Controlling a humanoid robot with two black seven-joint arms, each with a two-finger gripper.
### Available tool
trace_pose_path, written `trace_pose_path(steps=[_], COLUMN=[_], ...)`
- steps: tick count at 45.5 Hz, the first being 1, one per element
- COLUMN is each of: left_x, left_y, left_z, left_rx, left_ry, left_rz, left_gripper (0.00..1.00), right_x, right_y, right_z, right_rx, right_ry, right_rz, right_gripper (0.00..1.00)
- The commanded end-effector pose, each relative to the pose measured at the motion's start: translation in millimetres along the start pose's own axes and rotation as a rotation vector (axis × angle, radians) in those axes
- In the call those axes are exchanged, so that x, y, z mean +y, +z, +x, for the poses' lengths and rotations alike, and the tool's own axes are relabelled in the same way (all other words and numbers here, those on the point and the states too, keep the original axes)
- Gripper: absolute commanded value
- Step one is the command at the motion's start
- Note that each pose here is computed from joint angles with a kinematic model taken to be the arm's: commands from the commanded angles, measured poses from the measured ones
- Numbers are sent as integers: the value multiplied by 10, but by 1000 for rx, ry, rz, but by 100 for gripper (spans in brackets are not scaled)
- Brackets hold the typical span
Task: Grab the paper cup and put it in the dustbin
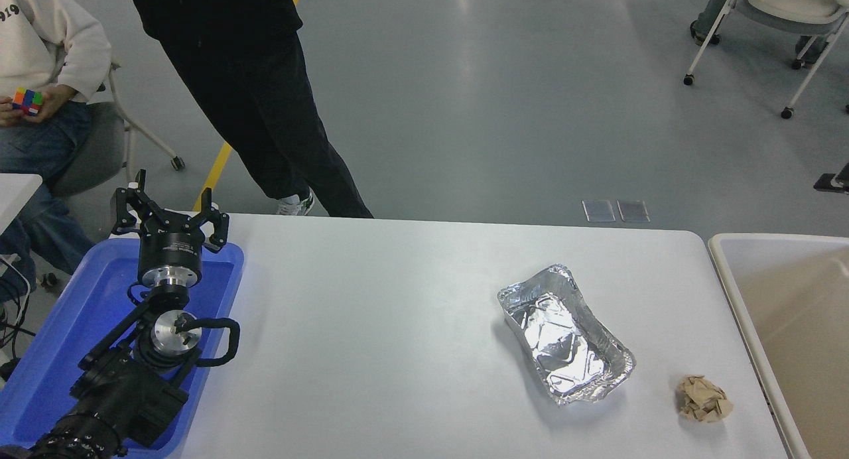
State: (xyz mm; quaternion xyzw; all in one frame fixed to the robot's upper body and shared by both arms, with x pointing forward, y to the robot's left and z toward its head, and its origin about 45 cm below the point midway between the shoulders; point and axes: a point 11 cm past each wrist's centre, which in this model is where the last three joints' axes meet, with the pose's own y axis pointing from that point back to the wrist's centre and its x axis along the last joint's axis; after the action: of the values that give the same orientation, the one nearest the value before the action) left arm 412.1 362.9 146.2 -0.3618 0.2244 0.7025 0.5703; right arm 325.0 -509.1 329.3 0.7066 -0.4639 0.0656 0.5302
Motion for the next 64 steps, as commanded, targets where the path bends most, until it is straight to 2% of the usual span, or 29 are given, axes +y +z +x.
trace_pose_path(steps=[1, 11, 24, 31, 43, 57, 64], left_x=[0, 0, 0, 0, 0, 0, 0], left_y=[-1, -1, -1, 1, -1, -1, 1], left_z=[0, 0, 0, 0, 0, 0, 0], left_rx=[0, 0, 0, 0, 0, 0, 0], left_ry=[0, 0, 0, 0, 0, 0, 0], left_rz=[1, 1, 1, -1, 1, 1, -1], left_gripper=[99, 99, 99, 99, 99, 99, 99], right_x=[-82, -20, 395, 481, 385, 453, 536], right_y=[-14, -96, -582, -853, -903, -857, -1070], right_z=[3, 89, 510, 431, 212, 277, 366], right_rx=[-25, -47, -119, -106, -86, -118, -99], right_ry=[-9, 13, 79, 56, -4, 9, 18], right_rz=[5, 42, 246, 332, 326, 332, 379], right_gripper=[100, 100, 100, 100, 100, 100, 100])
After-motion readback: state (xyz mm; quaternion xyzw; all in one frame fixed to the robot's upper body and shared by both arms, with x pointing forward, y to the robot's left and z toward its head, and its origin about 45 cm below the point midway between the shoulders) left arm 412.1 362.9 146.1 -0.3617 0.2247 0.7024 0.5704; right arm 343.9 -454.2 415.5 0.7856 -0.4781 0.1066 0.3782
